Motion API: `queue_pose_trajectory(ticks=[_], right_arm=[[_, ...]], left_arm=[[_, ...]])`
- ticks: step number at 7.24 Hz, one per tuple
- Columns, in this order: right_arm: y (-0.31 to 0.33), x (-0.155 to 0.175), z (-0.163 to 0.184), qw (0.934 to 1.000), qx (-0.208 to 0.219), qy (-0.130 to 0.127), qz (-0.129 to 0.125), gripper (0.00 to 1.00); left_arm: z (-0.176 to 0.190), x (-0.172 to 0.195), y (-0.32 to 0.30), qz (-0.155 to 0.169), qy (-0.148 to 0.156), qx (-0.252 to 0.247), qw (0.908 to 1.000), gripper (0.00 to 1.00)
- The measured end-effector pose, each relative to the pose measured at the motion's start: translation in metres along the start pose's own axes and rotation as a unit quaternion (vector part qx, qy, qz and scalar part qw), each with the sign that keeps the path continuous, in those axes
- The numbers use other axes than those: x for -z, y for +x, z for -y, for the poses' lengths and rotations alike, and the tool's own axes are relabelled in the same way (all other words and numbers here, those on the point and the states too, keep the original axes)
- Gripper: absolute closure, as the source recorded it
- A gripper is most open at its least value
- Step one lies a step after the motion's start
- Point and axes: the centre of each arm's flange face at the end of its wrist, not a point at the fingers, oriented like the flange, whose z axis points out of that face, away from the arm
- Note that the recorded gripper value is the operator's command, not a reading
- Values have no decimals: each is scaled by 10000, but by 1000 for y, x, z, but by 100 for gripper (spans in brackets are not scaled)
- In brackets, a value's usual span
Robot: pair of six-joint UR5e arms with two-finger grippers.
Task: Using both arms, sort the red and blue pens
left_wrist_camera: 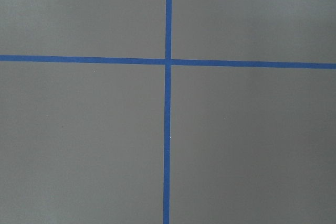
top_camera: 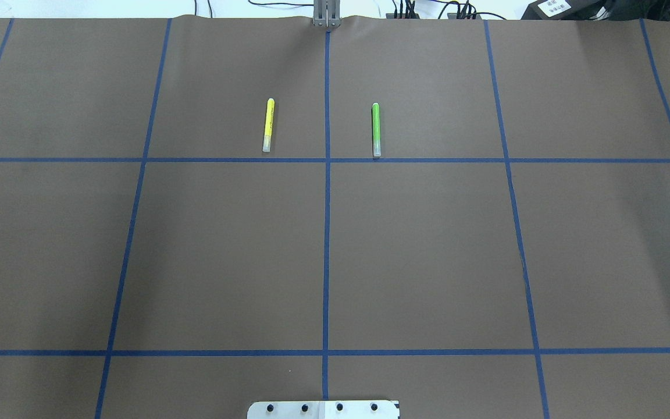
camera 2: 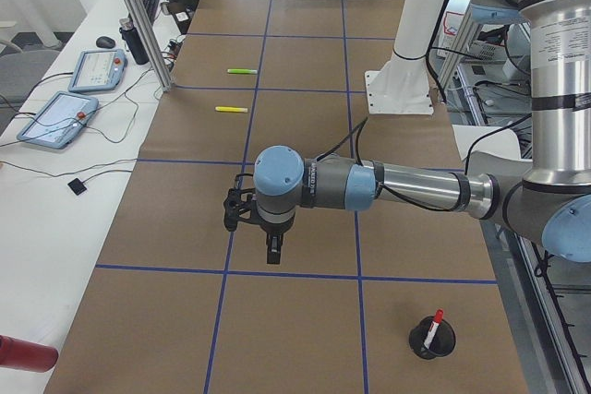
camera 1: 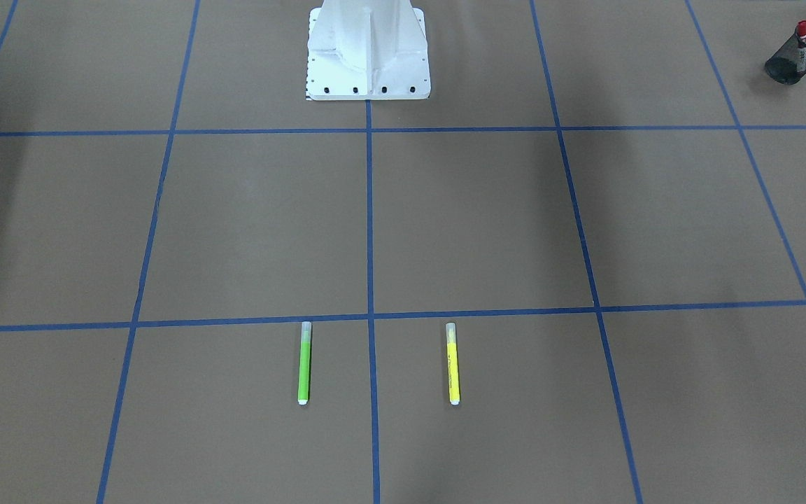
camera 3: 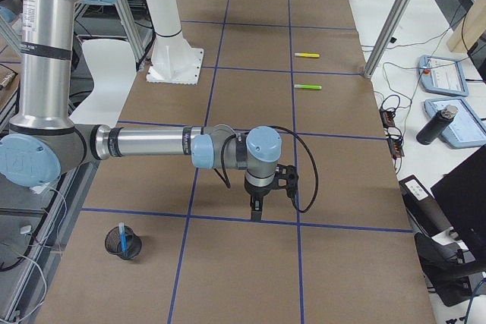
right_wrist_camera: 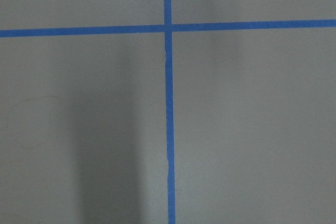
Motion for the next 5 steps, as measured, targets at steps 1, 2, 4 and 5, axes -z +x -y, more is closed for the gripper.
queue_pose_trajectory(ticks=[1,2,4,5], right_arm=[[4,-7,3,9998,127,102,-107,0],[14,-21,5,9993,254,245,-141,0],[35,-47,7,9966,544,609,-86,0],[33,-48,10,9955,632,706,67,0]], left_arm=[[0,-1,-2,2,-14,16,10000,0],[0,-3,-3,3,-27,29,10000,0],[0,-4,-5,33,-33,32,10000,0],[0,-4,-5,48,-28,27,10000,0]])
